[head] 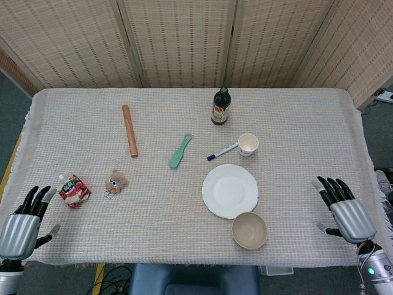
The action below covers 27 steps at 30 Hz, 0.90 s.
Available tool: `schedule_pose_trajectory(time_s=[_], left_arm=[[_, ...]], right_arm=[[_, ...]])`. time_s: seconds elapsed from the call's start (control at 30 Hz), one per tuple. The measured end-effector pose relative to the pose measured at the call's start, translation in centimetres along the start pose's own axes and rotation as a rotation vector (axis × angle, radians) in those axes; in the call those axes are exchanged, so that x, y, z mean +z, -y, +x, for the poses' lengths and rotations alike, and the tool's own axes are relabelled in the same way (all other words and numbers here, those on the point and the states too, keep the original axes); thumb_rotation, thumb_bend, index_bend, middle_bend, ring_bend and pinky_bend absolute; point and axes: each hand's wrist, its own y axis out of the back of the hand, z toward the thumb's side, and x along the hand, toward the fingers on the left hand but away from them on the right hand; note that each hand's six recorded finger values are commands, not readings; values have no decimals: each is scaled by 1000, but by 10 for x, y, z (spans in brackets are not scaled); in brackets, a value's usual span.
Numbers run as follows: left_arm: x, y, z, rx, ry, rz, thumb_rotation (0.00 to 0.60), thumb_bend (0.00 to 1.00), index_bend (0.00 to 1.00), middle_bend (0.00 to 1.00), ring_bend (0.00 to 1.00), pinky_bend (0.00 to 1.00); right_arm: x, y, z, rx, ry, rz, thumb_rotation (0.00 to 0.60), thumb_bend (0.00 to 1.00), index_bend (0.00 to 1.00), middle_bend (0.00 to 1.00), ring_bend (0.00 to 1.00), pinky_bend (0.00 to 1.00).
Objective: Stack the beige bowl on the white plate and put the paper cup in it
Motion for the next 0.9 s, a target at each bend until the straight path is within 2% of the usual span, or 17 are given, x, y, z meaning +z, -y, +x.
schedule_pose_trajectory(time_s=[0.47,0.7,0.9], left_arm=[[0,3,6,-3,0,-8,600,258,125,140,81,449],[0,6,9,-8,12,-6,600,258,124,140,81,449],[1,0,6,18,6,-2,600,258,124,141,81,449]], right_arm=[[5,4,1,29,-22,-23,600,125,0,0,0,0],[19,-1,-4,104,-72,-60,600,120,0,0,0,0],[55,-12,-13,192,-170,-75,600,20,0,0,0,0]])
